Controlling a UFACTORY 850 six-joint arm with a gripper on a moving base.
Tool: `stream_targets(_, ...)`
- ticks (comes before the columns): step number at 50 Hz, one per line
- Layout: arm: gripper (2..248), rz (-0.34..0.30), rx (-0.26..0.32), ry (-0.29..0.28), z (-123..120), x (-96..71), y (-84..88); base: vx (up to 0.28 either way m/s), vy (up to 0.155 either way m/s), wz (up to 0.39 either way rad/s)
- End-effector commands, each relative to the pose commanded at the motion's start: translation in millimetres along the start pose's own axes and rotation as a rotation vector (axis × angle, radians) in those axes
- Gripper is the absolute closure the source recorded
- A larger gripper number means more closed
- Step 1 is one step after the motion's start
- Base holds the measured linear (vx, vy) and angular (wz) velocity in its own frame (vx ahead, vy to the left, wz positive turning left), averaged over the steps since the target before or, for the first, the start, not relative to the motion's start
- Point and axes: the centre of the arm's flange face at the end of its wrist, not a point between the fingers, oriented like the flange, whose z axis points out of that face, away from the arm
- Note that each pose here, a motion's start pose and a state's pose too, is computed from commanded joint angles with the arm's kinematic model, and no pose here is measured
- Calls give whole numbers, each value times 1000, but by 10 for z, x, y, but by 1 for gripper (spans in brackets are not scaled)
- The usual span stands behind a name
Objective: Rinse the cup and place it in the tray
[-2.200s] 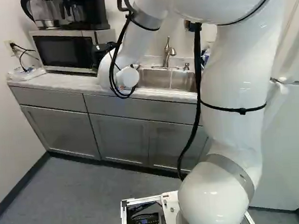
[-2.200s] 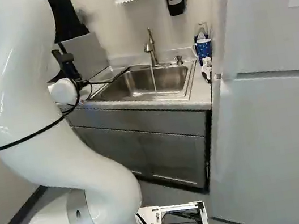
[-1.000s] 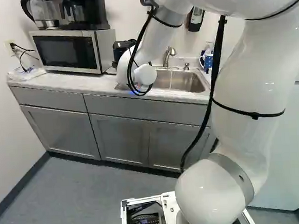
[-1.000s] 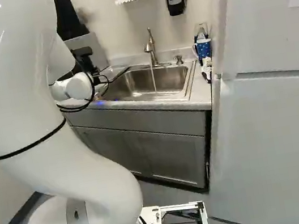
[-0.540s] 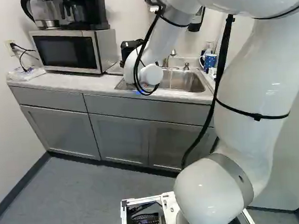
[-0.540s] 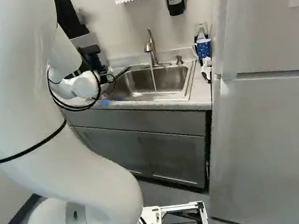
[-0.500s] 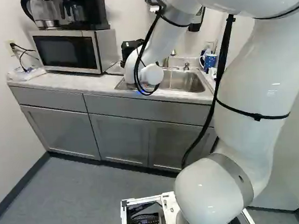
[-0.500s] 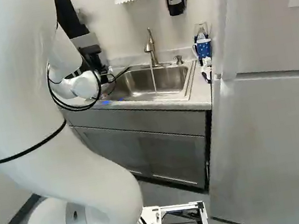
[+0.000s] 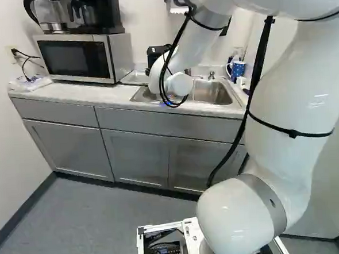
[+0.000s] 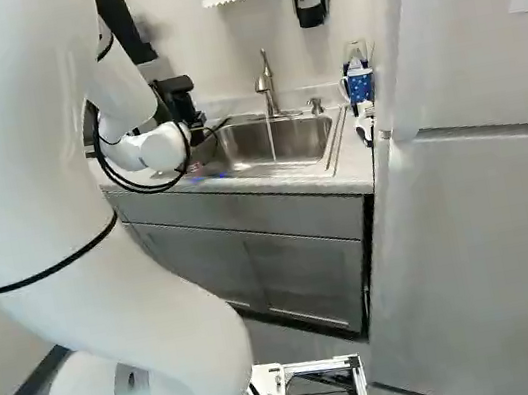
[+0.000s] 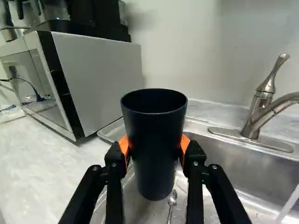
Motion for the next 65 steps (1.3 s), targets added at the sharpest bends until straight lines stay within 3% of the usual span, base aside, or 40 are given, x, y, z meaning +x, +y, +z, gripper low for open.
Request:
stream_targets(23, 128, 6, -67, -4, -60, -22, 336, 0, 0, 0)
stream_targets(65, 128, 25, -193, -95, -95, -469, 967, 0, 0, 0)
